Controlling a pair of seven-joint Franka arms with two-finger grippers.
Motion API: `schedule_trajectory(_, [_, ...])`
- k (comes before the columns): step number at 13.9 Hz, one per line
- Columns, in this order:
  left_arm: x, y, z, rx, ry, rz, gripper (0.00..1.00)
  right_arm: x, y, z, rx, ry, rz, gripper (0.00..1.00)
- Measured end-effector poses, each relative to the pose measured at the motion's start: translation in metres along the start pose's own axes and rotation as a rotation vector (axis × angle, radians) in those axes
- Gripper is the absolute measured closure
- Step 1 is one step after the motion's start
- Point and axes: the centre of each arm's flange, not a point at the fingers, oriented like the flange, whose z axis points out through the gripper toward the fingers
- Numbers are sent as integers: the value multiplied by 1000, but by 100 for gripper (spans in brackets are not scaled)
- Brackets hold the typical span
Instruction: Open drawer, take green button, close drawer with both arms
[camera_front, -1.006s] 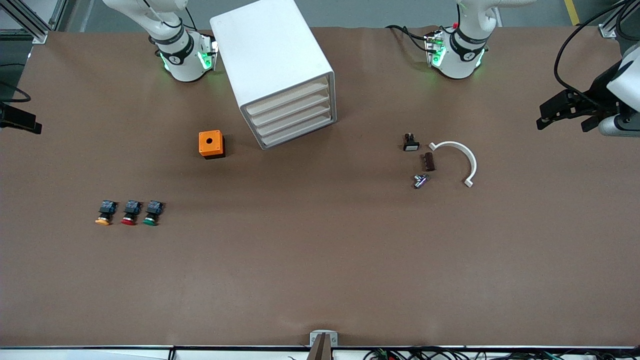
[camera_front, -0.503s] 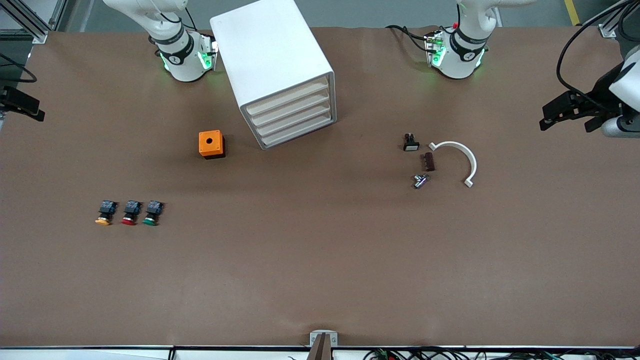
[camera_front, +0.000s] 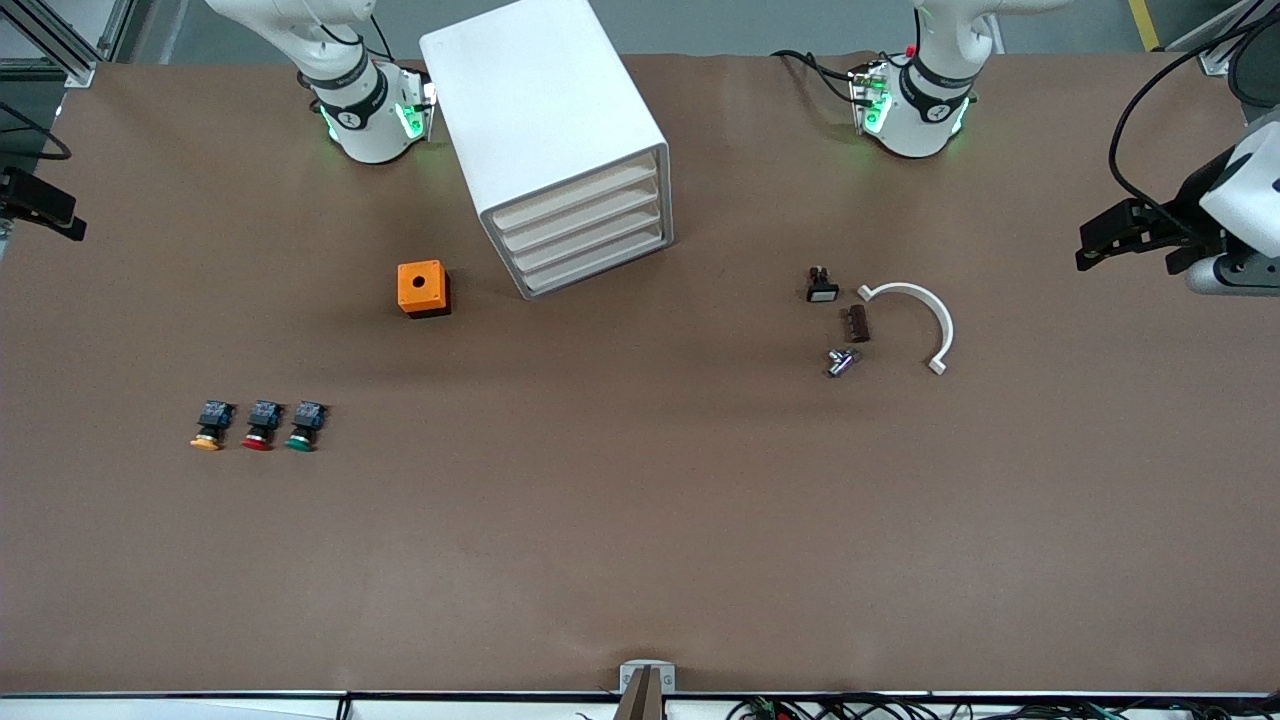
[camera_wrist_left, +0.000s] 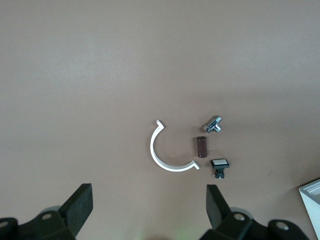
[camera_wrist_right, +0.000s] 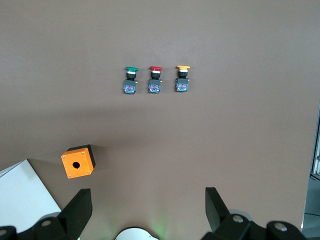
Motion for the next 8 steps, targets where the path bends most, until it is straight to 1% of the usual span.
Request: schedule_trajectory(8, [0,0,-7,0,13,1,0,-4,0,0,0,13,-1,0])
